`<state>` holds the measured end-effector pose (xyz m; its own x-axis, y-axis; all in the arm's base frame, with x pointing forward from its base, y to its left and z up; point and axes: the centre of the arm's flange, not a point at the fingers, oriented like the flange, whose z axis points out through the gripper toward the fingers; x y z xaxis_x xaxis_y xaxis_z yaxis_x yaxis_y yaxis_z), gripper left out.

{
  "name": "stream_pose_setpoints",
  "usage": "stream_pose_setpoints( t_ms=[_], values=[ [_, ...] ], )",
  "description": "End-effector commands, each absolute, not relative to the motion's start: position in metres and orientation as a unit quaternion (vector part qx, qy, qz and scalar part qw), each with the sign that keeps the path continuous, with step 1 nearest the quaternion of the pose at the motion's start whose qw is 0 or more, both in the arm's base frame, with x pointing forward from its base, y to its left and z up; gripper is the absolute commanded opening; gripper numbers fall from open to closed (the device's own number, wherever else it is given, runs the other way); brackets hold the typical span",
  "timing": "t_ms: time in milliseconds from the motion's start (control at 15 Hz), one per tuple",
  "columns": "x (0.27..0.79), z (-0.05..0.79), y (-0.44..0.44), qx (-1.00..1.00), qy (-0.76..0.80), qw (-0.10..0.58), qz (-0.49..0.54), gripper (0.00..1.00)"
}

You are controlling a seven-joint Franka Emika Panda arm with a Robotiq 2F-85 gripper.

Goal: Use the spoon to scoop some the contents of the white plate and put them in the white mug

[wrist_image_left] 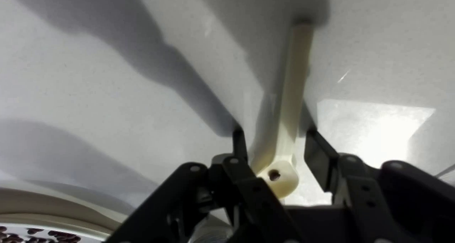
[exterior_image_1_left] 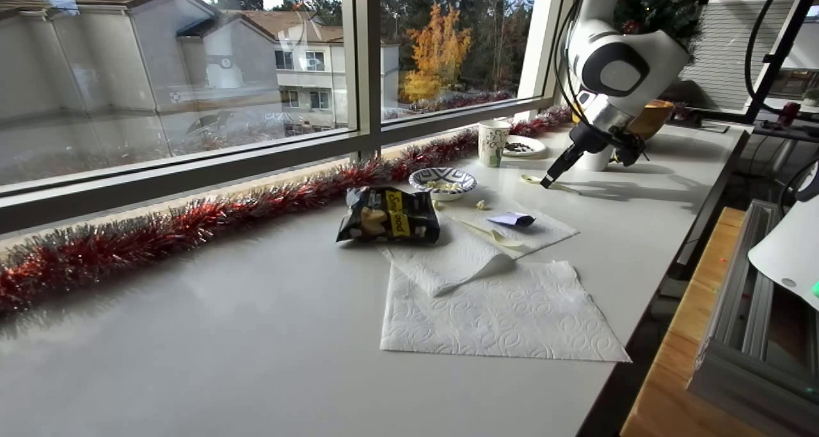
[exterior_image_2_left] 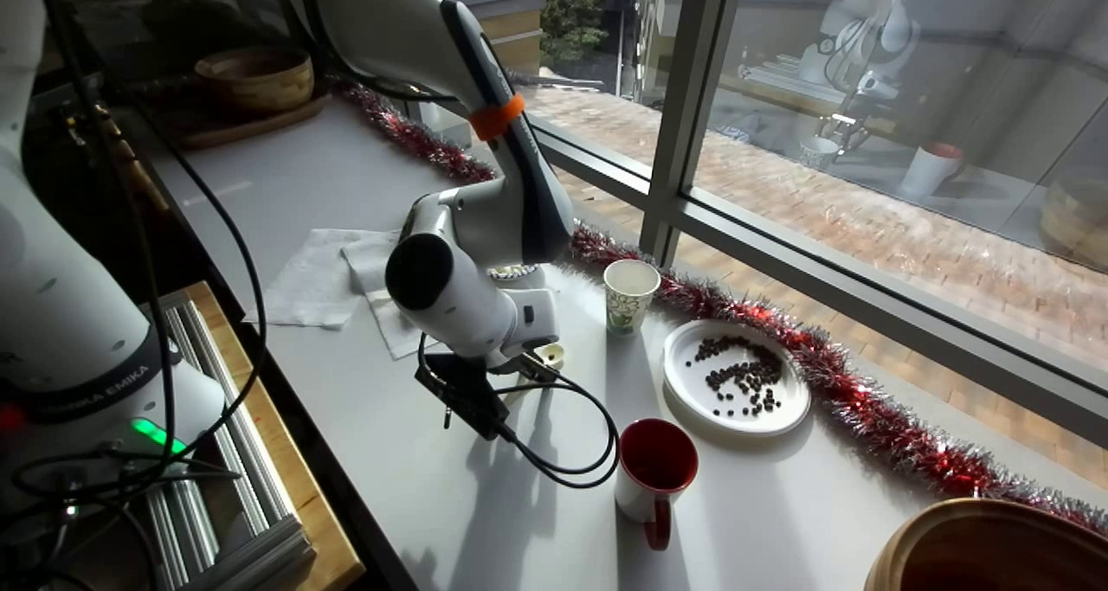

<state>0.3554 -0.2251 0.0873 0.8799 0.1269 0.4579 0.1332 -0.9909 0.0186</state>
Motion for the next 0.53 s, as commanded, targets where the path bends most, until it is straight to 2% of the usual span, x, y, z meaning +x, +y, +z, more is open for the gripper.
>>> stream_pose_setpoints(
  t_ms=[0,133,200,467],
  values=[
    [0.352,0.090,-0.220,-0.963,-0.077,0.007,-0.260,0.16],
    [0.353,0.091,-0.220,-0.962,-0.081,0.007,-0.259,0.02],
    [0.353,0.092,-0.220,-0.964,-0.078,0.007,-0.254,0.00],
    [0.358,0.115,-0.231,-0.971,-0.058,0.001,-0.232,0.04]
  ],
)
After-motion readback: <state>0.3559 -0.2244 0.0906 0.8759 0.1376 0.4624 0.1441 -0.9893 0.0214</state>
